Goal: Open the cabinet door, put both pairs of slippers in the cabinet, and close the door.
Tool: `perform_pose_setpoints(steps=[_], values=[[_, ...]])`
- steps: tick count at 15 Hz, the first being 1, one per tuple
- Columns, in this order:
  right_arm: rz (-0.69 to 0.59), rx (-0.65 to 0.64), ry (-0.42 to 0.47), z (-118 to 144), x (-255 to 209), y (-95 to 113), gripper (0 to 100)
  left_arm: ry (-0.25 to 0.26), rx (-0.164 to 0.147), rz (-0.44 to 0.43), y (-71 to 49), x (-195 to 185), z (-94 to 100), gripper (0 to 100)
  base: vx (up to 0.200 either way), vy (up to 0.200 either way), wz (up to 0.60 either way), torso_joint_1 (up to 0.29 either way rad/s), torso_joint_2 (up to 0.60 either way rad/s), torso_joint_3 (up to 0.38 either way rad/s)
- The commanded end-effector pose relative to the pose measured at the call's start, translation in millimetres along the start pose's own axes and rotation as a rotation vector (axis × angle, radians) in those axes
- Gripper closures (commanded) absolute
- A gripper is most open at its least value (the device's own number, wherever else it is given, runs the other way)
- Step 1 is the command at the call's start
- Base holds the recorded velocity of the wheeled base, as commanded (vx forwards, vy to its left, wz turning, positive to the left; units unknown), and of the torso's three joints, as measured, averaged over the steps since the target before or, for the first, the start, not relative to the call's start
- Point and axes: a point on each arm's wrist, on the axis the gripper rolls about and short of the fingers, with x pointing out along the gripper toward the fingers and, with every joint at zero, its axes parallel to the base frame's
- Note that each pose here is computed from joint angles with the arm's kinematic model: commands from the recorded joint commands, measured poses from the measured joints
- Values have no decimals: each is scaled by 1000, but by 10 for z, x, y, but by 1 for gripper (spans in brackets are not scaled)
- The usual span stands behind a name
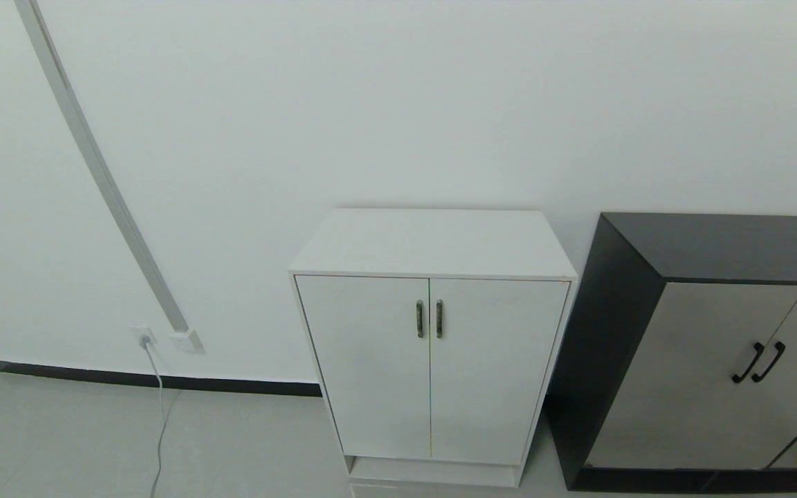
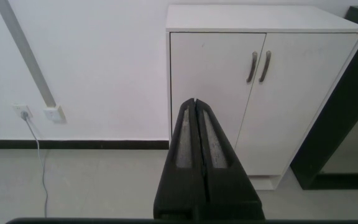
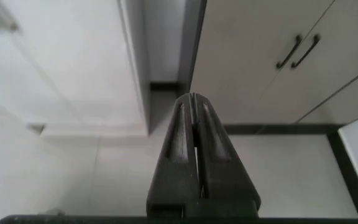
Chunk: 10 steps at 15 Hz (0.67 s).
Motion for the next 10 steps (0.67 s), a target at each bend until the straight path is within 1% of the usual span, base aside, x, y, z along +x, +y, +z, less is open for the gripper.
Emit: perform_pose_setpoints(steps=[1, 7, 8, 10], values=[[26, 16, -53, -37, -214, -47, 100, 1, -1, -1, 0, 1, 0, 100, 0, 0, 0, 0, 0, 0], [91, -2, 54, -340, -456, -93, 100, 1, -1, 1, 0, 1, 0, 100, 0, 0, 0, 0, 0, 0], [95, 2, 62, -373, -485, -99, 100, 1, -1, -1, 0, 1, 0, 100, 0, 0, 0, 0, 0, 0], [154, 10, 56, -511, -622, -121, 100, 1, -1, -1, 1, 1, 0, 100, 0, 0, 0, 0, 0, 0]])
